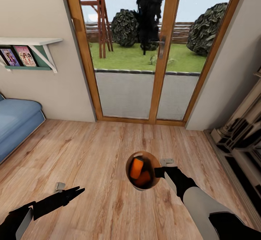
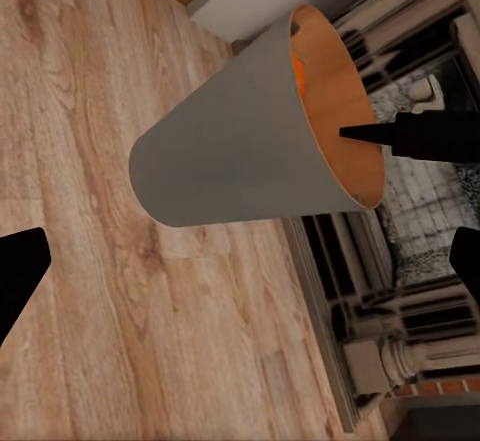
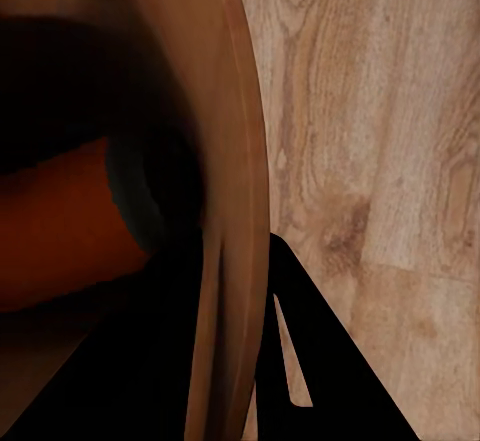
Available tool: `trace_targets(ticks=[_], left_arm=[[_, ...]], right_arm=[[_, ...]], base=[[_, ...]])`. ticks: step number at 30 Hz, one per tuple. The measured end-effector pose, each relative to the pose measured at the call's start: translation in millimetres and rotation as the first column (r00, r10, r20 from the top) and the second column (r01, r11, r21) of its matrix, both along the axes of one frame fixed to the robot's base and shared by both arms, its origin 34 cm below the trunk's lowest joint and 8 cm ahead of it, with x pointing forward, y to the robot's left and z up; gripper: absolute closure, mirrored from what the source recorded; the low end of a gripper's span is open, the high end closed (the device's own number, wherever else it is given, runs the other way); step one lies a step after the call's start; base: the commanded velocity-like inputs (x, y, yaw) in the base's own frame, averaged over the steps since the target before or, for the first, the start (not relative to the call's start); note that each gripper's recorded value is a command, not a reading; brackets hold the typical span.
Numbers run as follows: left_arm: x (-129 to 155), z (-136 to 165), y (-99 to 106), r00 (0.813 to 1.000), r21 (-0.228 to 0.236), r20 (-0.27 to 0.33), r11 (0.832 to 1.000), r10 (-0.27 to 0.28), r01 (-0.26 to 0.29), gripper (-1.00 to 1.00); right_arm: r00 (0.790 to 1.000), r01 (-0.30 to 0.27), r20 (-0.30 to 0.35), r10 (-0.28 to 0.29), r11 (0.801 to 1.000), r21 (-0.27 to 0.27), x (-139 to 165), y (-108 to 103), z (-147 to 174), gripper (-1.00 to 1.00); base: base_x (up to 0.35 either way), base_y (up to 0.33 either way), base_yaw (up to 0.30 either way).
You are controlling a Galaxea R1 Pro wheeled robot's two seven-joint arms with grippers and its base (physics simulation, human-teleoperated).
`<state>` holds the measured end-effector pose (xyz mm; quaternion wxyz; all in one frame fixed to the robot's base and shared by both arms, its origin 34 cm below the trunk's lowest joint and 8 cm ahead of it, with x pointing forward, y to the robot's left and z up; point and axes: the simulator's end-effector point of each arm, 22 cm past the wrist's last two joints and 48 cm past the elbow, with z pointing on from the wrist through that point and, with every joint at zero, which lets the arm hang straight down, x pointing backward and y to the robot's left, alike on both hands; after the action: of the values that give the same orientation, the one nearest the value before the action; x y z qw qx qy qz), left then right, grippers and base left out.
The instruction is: Put the three can of soda from the living room inside the tash can in the kitchen.
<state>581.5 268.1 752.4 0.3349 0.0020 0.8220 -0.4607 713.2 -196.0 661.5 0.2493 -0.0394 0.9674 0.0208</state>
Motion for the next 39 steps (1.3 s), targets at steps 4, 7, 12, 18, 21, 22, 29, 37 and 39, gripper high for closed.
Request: trace_targets(ticks=[4, 7, 12, 18, 21, 22, 29, 37, 39], left_arm=[[0.4, -5.5, -0.8, 1.0, -0.001, 0.0, 1.0, -0.001, 0.001, -1.0], [0.7, -9.7, -0.9, 1.0, -0.001, 0.0, 1.0, -0.001, 0.001, -1.0], [1.2, -16.7, -1.1, 1.0, -0.001, 0.0, 1.0, -0.002, 0.002, -1.0], [1.2, -25.7, -2.1, 1.0, -0.001, -0.001, 1.0, -0.005, 0.005, -1.0], [1.3, -30.2, -2.3, 1.0, 0.0, -0.001, 1.0, -0.005, 0.005, -1.0], [1.4, -31.7, -2.3, 1.0, 0.0, -0.001, 1.0, -0.005, 0.005, -1.0], [1.7, -42.3, -2.3, 1.0, 0.0, -0.001, 1.0, -0.005, 0.005, -1.0], [1.7, -48.2, -2.5, 1.0, -0.001, 0.0, 1.0, -0.006, 0.006, -1.0], [1.8, -51.3, -2.5, 1.0, -0.002, 0.0, 1.0, -0.006, 0.006, -1.0]], right_arm=[[1.0, 0.0, 0.0, 0.0, 1.0, -0.001, 0.3, 0.0, -5.6, 1.0], [1.0, 0.0, 0.0, 0.0, 1.0, 0.0, 0.5, 0.0, -9.9, 1.0], [1.0, 0.0, 0.0, 0.0, 1.0, 0.0, 1.0, 0.0, -16.9, 1.0], [1.0, 0.0, 0.0, 0.0, 1.0, 0.0, 1.5, 0.0, -25.5, 1.0], [1.0, 0.0, 0.0, 0.0, 1.0, 0.0, 1.7, -0.1, -29.9, 1.0], [1.0, 0.0, 0.0, 0.0, 1.0, 0.0, 1.8, 0.0, -31.4, 1.0], [1.0, 0.0, 0.0, 0.0, 1.0, 0.0, 2.1, -0.1, -41.8, 1.0], [1.0, 0.0, 0.0, 0.0, 1.0, 0.0, 2.0, 0.0, -48.2, 1.0], [1.0, 0.0, -0.001, 0.0, 1.0, 0.0, 1.8, -0.1, -51.5, 1.0]], base=[[0.0, 0.0, 0.0], [0.0, 0.0, 0.0], [0.0, 0.0, 0.0], [0.0, 0.0, 0.0], [0.0, 0.0, 0.0], [0.0, 0.0, 0.0], [0.0, 0.0, 0.0], [0.0, 0.0, 0.0], [0.0, 0.0, 0.0]])
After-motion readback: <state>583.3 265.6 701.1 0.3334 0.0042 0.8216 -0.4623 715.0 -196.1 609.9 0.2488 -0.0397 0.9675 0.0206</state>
